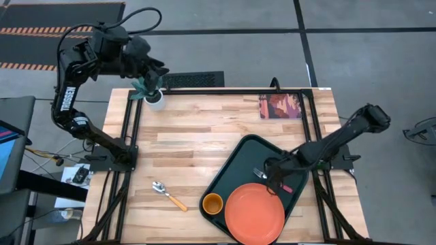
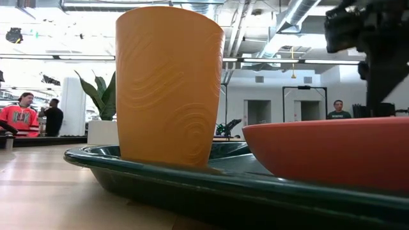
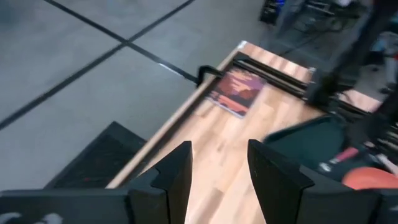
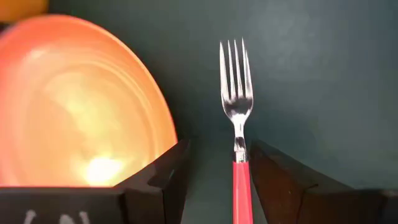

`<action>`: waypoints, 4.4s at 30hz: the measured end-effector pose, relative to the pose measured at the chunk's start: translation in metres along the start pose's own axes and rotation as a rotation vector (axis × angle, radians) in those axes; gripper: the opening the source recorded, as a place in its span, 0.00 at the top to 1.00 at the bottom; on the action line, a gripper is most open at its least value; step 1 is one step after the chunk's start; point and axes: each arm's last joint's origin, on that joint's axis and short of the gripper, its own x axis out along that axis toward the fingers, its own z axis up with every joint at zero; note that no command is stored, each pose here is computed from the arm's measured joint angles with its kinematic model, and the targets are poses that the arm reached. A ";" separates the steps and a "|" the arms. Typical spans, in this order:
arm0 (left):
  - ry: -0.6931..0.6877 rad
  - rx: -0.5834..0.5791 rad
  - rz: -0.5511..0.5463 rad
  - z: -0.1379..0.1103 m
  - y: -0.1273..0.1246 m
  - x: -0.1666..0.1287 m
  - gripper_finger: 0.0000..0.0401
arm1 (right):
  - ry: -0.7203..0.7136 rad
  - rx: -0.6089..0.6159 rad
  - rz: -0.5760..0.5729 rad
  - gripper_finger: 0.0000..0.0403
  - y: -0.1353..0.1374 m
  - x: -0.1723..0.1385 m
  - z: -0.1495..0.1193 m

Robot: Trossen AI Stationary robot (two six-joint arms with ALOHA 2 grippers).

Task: Pick and place plate/cup/fork/spoon on tray
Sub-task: Put the yellow spoon on the black serving tray at the top of the pink fork

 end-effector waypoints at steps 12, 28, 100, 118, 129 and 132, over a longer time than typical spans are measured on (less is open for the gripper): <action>0.209 0.036 -0.204 -0.022 -0.042 0.032 0.65 | -0.088 0.007 0.069 0.53 -0.011 -0.020 0.017; 0.525 -0.363 -0.064 -0.209 -0.094 0.067 0.62 | -0.081 -0.046 0.057 0.53 -0.007 -0.010 0.019; 0.580 -0.793 0.084 -0.374 -0.106 0.080 1.00 | -0.161 -0.036 0.019 0.53 -0.011 -0.010 0.027; -0.255 -1.027 -0.050 -0.298 -0.055 0.069 1.00 | -0.481 -0.010 0.241 0.53 -0.016 -0.021 0.089; -0.421 -0.915 -0.052 -0.256 -0.062 0.103 1.00 | -0.843 -0.067 0.537 0.50 -0.033 -0.064 0.150; -0.413 -0.885 -0.081 -0.249 -0.066 0.122 1.00 | -0.866 -0.081 0.497 0.46 -0.042 -0.074 0.160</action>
